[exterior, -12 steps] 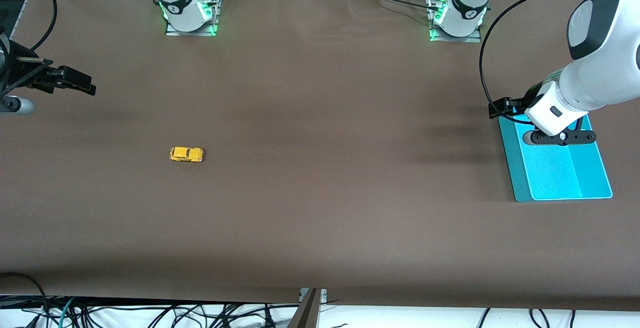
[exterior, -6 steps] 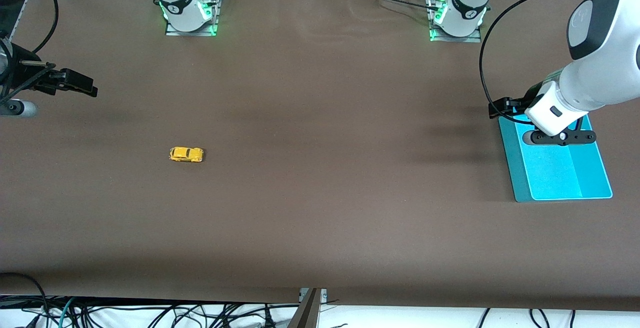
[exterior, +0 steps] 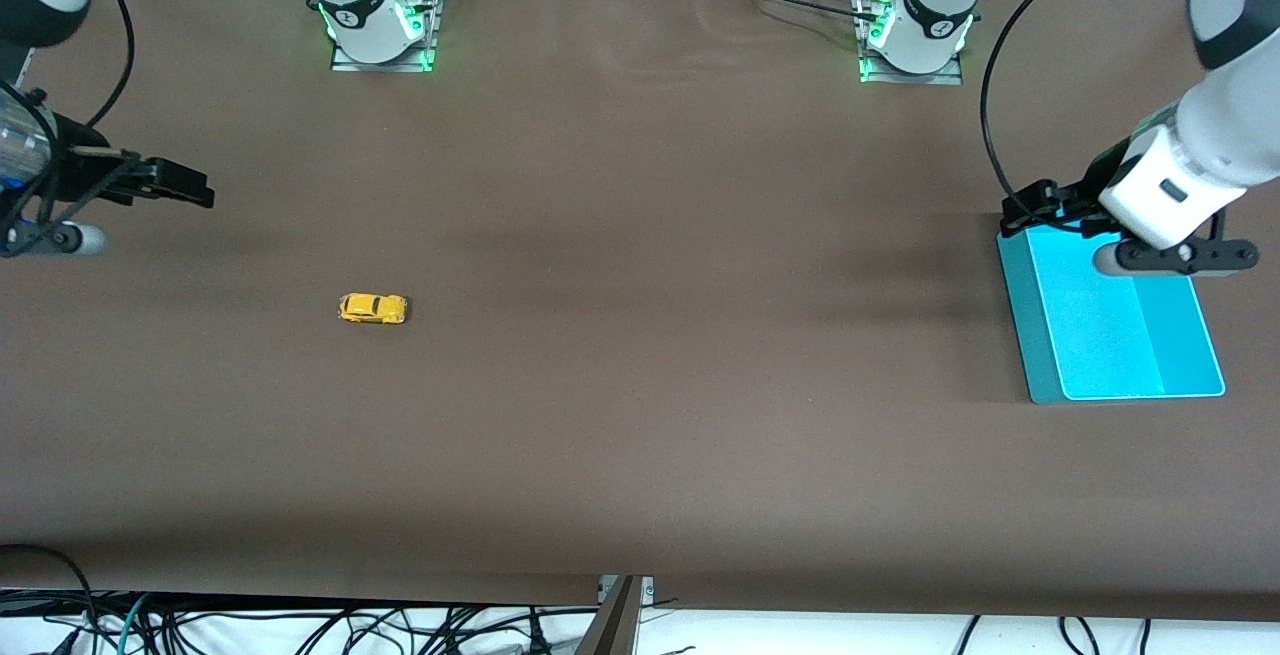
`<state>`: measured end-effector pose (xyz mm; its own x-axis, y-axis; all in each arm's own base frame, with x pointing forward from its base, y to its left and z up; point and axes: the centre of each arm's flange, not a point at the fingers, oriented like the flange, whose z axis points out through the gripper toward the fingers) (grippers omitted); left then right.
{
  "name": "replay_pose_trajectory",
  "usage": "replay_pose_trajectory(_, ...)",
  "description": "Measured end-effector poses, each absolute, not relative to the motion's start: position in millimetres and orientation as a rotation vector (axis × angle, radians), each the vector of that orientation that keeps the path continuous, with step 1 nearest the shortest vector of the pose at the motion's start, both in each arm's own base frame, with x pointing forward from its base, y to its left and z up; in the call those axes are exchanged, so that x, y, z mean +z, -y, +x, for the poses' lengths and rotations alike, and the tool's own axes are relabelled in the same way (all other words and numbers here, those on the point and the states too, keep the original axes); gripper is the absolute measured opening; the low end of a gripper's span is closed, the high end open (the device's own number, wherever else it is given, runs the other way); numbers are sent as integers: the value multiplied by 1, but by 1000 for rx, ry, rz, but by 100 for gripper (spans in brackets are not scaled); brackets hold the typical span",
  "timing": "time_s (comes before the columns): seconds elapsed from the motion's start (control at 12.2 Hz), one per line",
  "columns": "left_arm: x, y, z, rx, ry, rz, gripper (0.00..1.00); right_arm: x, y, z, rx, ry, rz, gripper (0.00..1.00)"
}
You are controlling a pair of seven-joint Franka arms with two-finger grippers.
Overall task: Wind and store yellow beetle car
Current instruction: 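Move the right gripper over the yellow beetle car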
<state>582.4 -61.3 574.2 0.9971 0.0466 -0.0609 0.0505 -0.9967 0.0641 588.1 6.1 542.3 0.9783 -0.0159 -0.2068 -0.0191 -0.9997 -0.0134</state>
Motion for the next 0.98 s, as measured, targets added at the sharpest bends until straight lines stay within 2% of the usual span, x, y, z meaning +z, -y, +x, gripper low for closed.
replay_pose_trajectory(0.25,592,65,567,-15,-73,3079,100,497,-26,605,407,217,-3078,100)
replay_pose_trajectory(0.57,585,60,562,-18,-53,3085,100,430,-46,625,410,603,-3008,100)
replay_pose_trajectory(0.98,584,57,562,-23,-55,3085,100,357,-51,614,344,1150,-2821,100)
